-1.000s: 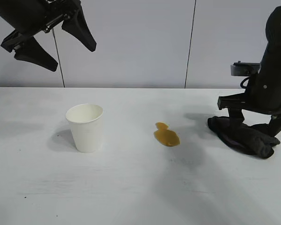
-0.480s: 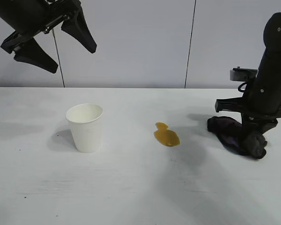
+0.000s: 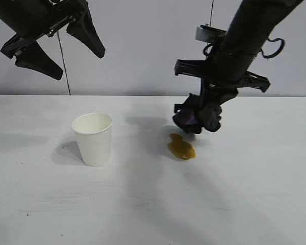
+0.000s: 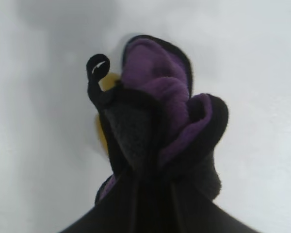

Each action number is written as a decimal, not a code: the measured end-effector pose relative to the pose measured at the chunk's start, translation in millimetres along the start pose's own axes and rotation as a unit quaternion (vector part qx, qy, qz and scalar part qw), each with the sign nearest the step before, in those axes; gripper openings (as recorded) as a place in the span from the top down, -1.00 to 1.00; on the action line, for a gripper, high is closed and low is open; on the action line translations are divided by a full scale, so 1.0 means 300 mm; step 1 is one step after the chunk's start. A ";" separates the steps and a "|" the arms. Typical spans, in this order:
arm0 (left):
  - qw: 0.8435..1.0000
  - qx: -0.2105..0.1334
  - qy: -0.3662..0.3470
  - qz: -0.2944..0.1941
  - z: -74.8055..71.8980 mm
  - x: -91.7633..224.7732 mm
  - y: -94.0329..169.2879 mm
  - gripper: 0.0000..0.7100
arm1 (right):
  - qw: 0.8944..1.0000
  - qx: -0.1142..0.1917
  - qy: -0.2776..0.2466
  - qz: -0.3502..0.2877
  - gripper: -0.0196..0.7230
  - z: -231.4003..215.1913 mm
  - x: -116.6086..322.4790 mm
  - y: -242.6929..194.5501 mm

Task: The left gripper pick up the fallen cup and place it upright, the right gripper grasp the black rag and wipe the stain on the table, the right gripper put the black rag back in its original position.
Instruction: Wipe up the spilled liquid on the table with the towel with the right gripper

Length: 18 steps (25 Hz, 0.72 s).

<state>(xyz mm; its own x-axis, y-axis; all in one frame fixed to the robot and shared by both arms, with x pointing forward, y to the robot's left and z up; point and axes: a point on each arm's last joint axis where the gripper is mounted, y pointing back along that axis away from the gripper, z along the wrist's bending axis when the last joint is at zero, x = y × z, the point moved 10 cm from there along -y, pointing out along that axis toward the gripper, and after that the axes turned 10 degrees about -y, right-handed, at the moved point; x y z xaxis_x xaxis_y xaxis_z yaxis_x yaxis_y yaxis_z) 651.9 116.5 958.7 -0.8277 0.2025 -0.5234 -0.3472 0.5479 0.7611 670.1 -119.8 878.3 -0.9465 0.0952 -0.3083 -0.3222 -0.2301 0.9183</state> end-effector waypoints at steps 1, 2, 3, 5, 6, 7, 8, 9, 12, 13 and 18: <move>1.000 -0.001 -0.001 0.000 0.001 0.000 0.000 -0.95 | 1.000 -0.002 0.006 0.005 0.78 0.025 0.015 -0.017; 1.000 -0.002 -0.002 0.001 0.003 0.002 0.000 -0.95 | 1.000 -0.003 0.010 0.011 0.78 0.042 0.029 -0.036; 1.000 -0.004 -0.004 0.002 0.005 0.002 0.000 -0.95 | 1.000 -0.004 0.015 0.014 0.78 0.059 0.040 -0.052; 1.000 -0.005 -0.006 0.005 0.007 0.006 0.000 -0.95 | 1.000 -0.002 0.015 0.026 0.78 0.067 0.064 -0.092; 1.000 -0.006 -0.007 0.005 0.008 0.007 0.000 -0.95 | 0.999 0.000 0.013 0.030 0.78 0.063 0.071 -0.112; 1.000 -0.006 -0.007 0.006 0.007 0.007 0.000 -0.95 | 0.999 0.002 0.012 0.032 0.78 0.059 0.075 -0.127; 1.000 -0.006 -0.007 0.006 0.007 0.008 0.000 -0.95 | 0.999 0.005 0.011 0.036 0.78 0.054 0.080 -0.145; 1.000 -0.006 -0.007 0.007 0.008 0.008 0.000 -0.95 | 0.999 0.006 0.010 0.037 0.78 0.049 0.083 -0.163; 1.000 -0.006 -0.007 0.007 0.007 0.009 0.000 -0.95 | 0.999 0.012 0.008 0.047 0.78 0.034 0.100 -0.221; 1.000 -0.006 -0.007 0.007 0.007 0.009 0.000 -0.95 | 0.999 0.014 0.007 0.050 0.78 0.028 0.108 -0.242; 1.000 -0.006 -0.007 0.007 0.007 0.009 0.000 -0.95 | 0.999 0.030 -0.004 0.040 0.78 0.010 0.098 -0.255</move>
<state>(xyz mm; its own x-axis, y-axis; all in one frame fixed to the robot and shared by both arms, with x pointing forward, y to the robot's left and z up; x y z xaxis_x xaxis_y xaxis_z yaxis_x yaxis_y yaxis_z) 650.6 118.9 956.5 -0.8261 0.2217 -0.5180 -0.3408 0.5355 0.7727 667.0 -96.6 799.9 -0.9691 0.0865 -0.2309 -0.2432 -0.1794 0.9533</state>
